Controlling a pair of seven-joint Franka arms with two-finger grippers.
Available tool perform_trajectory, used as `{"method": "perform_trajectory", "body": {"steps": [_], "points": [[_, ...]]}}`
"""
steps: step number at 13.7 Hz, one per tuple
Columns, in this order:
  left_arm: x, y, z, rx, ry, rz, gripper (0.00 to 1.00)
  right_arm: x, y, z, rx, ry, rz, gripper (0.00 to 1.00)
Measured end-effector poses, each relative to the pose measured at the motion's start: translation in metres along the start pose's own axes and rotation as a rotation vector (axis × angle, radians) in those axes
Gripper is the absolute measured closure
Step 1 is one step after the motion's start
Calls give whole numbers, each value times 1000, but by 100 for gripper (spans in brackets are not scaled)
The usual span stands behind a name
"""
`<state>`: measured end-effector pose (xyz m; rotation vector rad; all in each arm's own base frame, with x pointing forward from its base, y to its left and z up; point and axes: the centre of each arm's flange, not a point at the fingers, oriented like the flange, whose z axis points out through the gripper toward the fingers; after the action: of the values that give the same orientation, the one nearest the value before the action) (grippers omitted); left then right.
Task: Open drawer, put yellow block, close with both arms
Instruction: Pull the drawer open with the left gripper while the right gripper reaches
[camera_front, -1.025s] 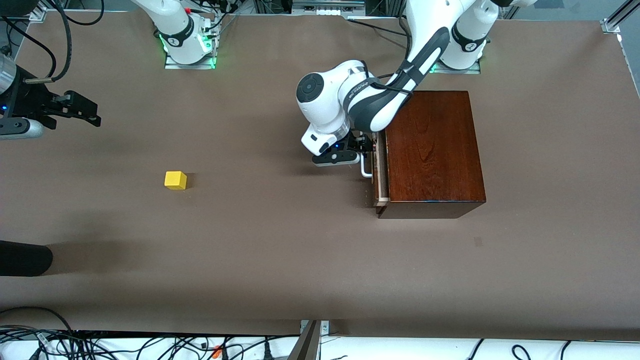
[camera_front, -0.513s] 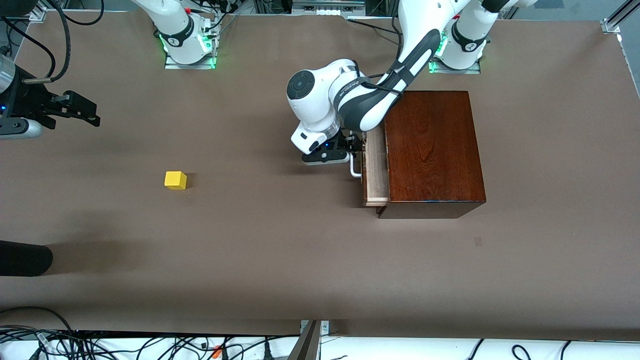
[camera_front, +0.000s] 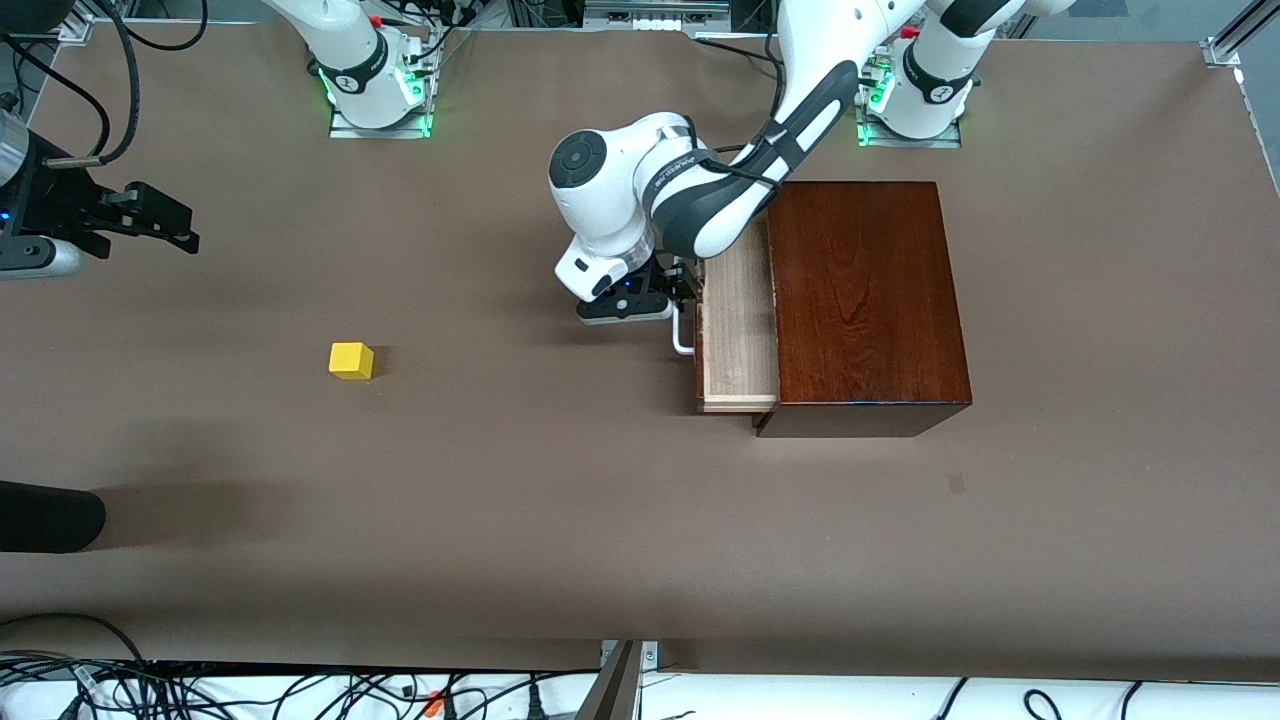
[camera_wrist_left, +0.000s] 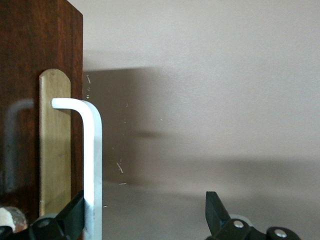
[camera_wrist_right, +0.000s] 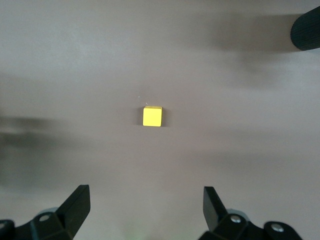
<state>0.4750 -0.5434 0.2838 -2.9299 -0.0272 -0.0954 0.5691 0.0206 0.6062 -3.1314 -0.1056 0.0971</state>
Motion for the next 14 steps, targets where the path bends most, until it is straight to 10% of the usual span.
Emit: {"method": "perform_trajectory", "body": {"steps": [14], "points": [[14,13,-43,-103,0,-54,0,30,11,41,-8,-20,23,0]]}}
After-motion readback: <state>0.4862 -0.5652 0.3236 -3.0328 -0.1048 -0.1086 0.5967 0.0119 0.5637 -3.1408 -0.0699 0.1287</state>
